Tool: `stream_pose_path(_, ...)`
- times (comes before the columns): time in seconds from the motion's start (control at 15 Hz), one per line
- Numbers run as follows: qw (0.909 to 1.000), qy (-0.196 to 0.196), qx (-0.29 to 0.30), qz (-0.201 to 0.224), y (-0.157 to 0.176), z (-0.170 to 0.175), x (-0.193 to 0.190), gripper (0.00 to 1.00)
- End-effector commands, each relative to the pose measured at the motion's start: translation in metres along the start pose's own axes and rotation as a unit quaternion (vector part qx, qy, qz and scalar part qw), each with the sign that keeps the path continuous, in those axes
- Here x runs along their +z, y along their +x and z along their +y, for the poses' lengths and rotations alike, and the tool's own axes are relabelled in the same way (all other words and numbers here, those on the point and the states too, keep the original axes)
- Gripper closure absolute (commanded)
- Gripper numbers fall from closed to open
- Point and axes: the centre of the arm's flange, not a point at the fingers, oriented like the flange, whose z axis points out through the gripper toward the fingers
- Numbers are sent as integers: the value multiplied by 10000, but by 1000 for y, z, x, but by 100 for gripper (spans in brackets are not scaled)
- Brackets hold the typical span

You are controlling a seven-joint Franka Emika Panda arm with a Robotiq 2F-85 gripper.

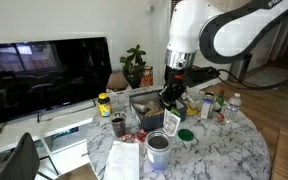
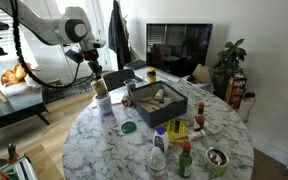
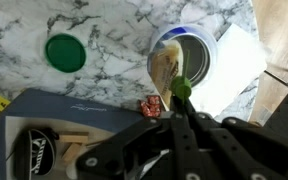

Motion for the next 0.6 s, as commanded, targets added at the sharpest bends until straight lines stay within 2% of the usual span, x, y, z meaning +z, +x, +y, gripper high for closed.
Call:
stream_pose_path(0.0,9999,-26,-15,-107,-41,56,-45,100)
stream_pose_path(0.13,9997,37,55,-214,-49,78,-45,100)
stream_pose_path(0.27,9989,128,73,-452,-56,96,-19,100)
stream_pose_path(0.53,9949,228,209,-965,-76,121,65,100)
